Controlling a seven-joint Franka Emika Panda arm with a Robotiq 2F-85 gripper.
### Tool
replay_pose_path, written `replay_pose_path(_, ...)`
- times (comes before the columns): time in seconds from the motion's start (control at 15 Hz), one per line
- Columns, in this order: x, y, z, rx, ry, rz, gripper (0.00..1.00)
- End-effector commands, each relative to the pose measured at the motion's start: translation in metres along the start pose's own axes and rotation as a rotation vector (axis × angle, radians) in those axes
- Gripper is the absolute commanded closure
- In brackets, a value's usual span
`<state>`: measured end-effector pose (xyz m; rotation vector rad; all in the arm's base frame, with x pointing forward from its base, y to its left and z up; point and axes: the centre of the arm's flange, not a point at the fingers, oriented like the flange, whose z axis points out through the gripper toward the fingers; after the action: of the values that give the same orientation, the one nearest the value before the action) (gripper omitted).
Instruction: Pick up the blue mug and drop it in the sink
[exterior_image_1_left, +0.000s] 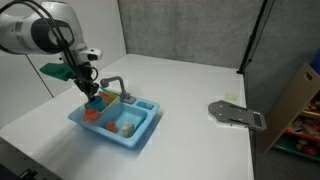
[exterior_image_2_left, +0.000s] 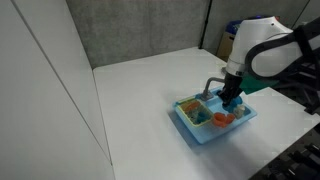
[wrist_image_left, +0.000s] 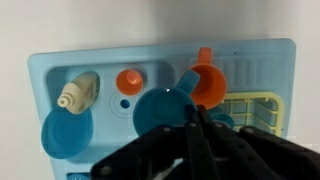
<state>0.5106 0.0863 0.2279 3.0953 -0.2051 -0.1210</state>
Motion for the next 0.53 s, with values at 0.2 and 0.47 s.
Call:
replay_pose_path(0.2,-0.016,0.033,-0.009,0.009,-0.016,0.039,0.98)
replay_pose_path(0.47,-0.013,0.049,-0.010,0.022,-0.020,0.074,0.98)
